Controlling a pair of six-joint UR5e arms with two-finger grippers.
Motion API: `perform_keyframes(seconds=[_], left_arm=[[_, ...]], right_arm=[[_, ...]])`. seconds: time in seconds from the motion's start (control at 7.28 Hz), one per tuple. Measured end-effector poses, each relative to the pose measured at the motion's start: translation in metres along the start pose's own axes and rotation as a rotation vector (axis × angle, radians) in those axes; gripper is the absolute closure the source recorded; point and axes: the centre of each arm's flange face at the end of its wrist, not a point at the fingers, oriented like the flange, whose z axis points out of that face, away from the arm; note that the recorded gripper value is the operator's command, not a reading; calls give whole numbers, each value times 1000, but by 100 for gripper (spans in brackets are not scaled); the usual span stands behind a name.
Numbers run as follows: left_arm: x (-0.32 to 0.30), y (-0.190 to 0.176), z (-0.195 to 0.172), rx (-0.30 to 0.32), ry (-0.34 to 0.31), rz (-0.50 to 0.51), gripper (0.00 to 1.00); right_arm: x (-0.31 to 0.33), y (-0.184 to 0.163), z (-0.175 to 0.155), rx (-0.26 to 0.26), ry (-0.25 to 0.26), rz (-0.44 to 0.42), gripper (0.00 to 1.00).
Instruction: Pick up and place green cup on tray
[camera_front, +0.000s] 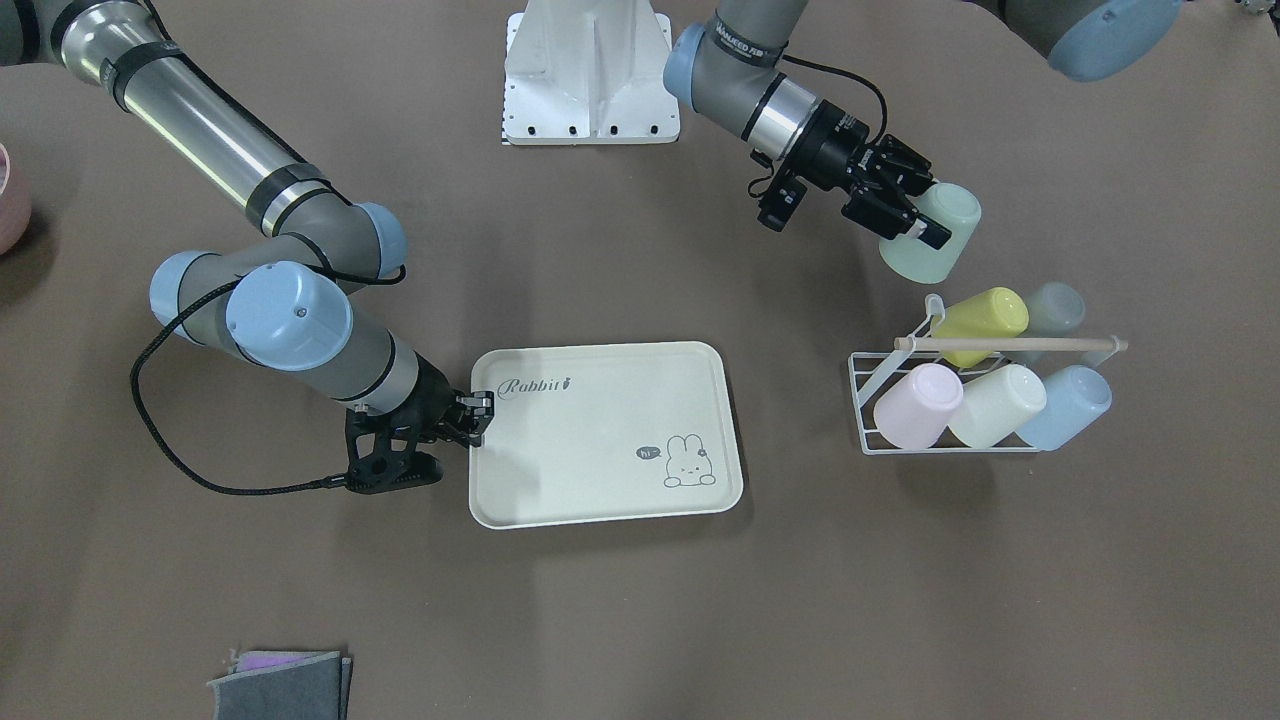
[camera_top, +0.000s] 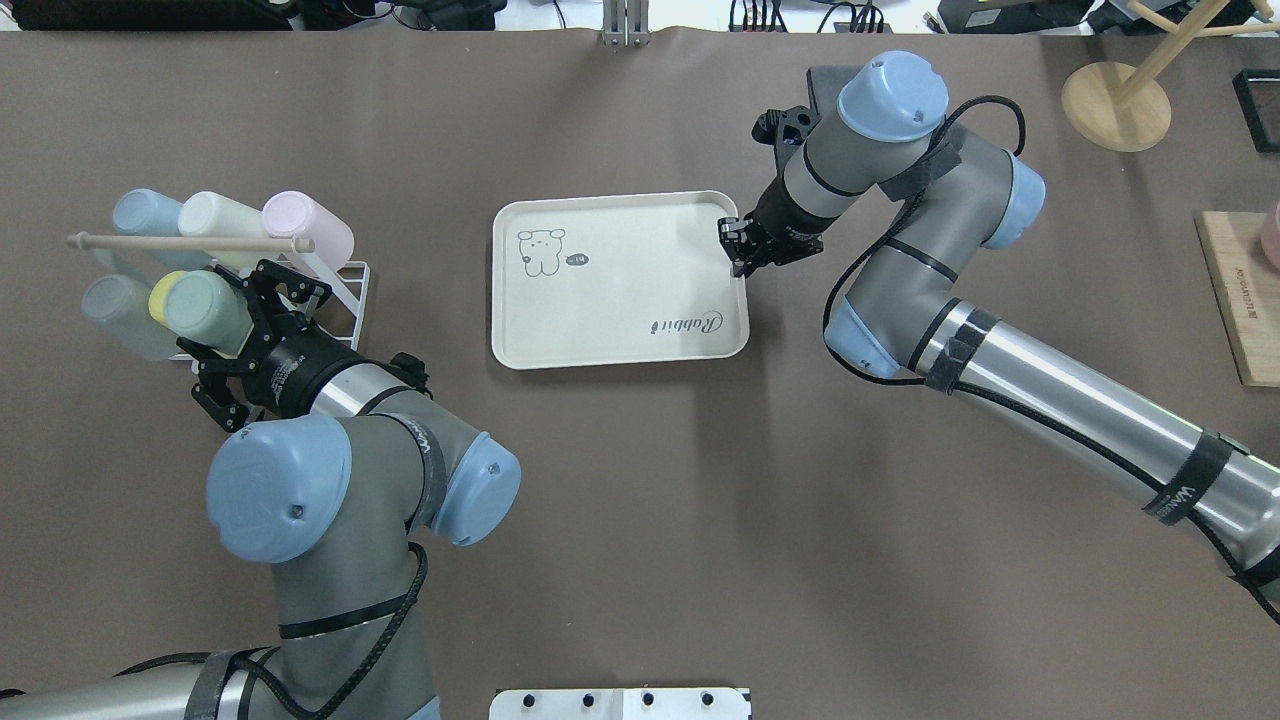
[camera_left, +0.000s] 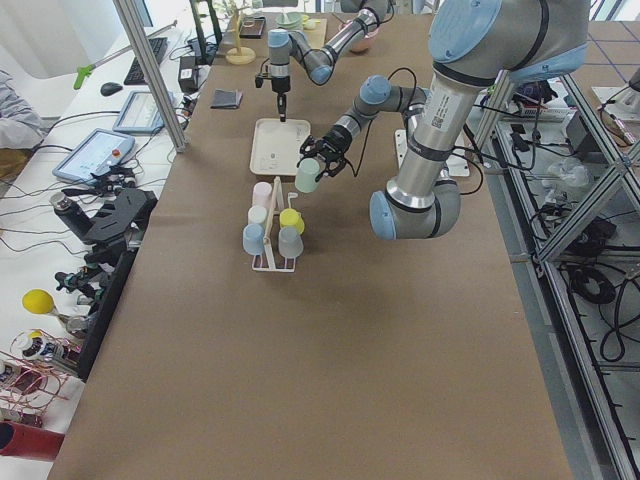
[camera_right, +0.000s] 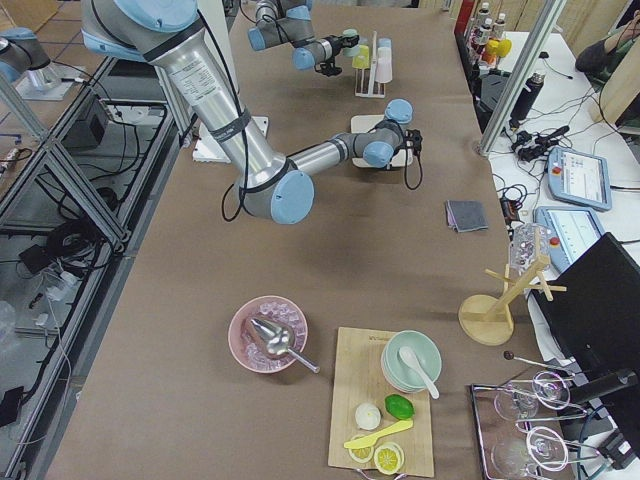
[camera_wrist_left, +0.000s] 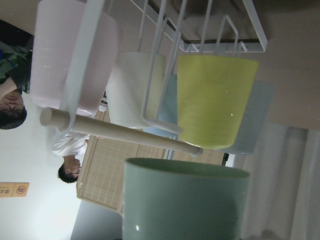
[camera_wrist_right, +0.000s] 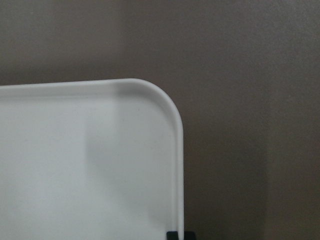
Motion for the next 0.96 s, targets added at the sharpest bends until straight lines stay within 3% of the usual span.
perform_keyframes(seconds=[0.27,0.82,0.96], left_arm=[[-18,14,-36,148,123,-283,92],[-43,-17,-80,444,446,-1136,92],[-51,-34,-89,536,535,-1308,92]], right_arm=[[6,-7,-5,8,3,9,100],[3,-15,-7,14,4,13,100],[-2,-18,-6,14,4,11,100]])
